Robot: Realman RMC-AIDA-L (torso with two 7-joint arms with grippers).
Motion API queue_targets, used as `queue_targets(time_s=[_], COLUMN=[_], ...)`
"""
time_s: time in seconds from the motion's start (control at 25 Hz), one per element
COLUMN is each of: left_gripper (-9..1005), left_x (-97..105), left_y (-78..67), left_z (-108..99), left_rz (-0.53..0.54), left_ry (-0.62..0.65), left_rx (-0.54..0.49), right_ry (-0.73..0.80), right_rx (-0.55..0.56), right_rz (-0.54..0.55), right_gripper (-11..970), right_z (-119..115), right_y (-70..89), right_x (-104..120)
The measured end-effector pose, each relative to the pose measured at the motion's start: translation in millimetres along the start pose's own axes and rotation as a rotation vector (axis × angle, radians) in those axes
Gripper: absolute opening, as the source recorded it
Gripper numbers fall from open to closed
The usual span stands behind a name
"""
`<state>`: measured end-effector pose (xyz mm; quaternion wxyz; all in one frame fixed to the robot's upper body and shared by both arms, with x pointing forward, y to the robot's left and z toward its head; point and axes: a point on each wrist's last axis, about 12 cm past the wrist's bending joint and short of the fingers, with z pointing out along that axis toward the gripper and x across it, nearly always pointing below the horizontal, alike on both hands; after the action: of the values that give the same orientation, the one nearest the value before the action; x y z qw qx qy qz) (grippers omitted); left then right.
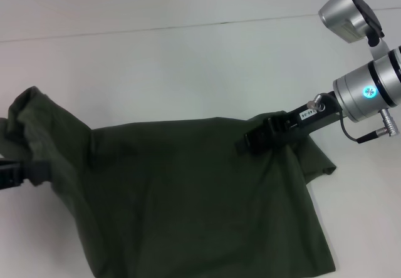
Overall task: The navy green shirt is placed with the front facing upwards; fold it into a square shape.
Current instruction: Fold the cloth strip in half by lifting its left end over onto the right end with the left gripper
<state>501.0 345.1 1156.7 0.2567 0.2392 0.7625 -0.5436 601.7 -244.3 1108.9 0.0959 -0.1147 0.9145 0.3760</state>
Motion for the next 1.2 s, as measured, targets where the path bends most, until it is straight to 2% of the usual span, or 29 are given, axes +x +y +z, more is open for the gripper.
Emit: queue_targets(time_s=[0.36, 0.72, 1.2], left_gripper=[7, 6, 7], left_x=[-6, -27, -35], left_y=[-7.1, -10.0, -7.6], left_z=[34, 80, 101], left_rz=[0.039, 0.063, 0.054], left_ry=[0.044, 0.094, 0.136], left_rx=[0.142, 0.269, 0.3], right_ry=[-0.003, -0.007, -0.04], right_rx=[0.008, 0.019, 0.027], right_rz=[0.011, 0.025, 0.07], right_gripper=[472, 472, 471], right_z=[-3, -10, -23], right_y=[-3.0, -8.2, -22.5], right_x=[1, 3, 10])
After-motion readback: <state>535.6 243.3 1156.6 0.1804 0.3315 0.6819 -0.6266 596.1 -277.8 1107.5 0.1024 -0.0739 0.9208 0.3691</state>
